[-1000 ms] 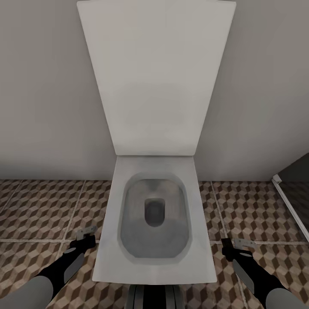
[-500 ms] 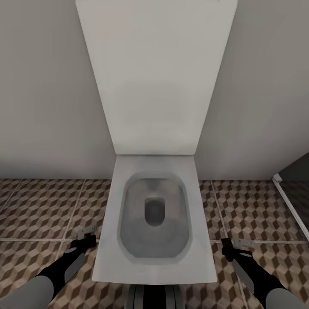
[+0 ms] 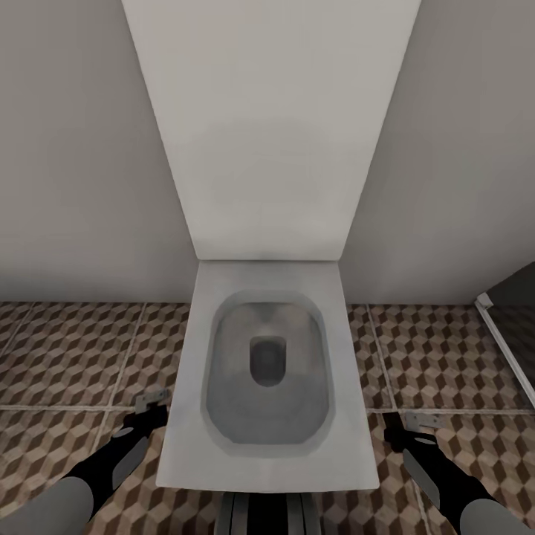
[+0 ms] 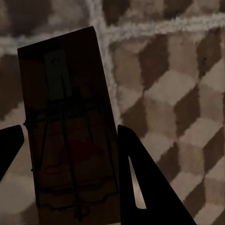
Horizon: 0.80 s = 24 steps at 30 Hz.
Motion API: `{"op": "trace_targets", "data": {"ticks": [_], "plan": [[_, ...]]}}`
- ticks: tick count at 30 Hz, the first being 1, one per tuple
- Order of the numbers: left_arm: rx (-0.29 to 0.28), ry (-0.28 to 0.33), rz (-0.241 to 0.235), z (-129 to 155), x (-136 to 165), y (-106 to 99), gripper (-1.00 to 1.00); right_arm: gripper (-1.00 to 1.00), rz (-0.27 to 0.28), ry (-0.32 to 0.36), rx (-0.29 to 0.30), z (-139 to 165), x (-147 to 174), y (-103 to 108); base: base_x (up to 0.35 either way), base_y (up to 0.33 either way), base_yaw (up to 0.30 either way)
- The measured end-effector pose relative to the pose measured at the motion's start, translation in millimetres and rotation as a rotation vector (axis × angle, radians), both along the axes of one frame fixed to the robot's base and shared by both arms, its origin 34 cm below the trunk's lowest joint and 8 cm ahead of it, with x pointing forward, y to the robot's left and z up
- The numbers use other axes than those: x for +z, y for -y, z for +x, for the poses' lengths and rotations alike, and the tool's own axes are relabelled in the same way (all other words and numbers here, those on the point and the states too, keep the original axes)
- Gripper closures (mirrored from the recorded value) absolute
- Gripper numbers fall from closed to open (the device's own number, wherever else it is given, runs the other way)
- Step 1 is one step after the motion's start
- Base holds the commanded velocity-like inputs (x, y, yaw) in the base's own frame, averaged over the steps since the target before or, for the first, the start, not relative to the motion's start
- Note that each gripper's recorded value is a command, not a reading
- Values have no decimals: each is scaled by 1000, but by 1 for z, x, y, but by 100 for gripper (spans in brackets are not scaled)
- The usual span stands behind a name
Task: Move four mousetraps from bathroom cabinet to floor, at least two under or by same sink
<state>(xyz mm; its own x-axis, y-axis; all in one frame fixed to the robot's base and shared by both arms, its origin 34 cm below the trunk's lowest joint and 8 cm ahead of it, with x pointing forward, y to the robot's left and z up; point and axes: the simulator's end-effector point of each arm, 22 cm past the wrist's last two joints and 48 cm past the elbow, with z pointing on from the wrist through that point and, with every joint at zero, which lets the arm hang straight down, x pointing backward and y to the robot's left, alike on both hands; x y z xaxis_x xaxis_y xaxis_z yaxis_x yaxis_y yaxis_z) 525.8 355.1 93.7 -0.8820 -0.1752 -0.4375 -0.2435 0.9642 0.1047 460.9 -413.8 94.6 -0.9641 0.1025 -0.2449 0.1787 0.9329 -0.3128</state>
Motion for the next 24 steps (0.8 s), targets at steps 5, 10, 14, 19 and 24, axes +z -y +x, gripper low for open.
{"op": "trace_targets", "data": {"ticks": [5,10,14,19,24], "plan": [[-1,6,-1,2,1,1,100,100,0,0,0,0,0,0,0,0,0],[-1,8,-1,3,1,1,100,100,0,1,0,0,0,0,0,0,0],[-1,8,-1,3,1,1,100,100,2,1,1,0,0,0,0,0,0],[0,-4,-1,-2,-5,1,100,100,5,-11,1,-5,-5,-1,0,0,0],[0,-24,-1,-10,-14,1,100,100,6,-32,1,-13,-13,-1,0,0,0]]}}
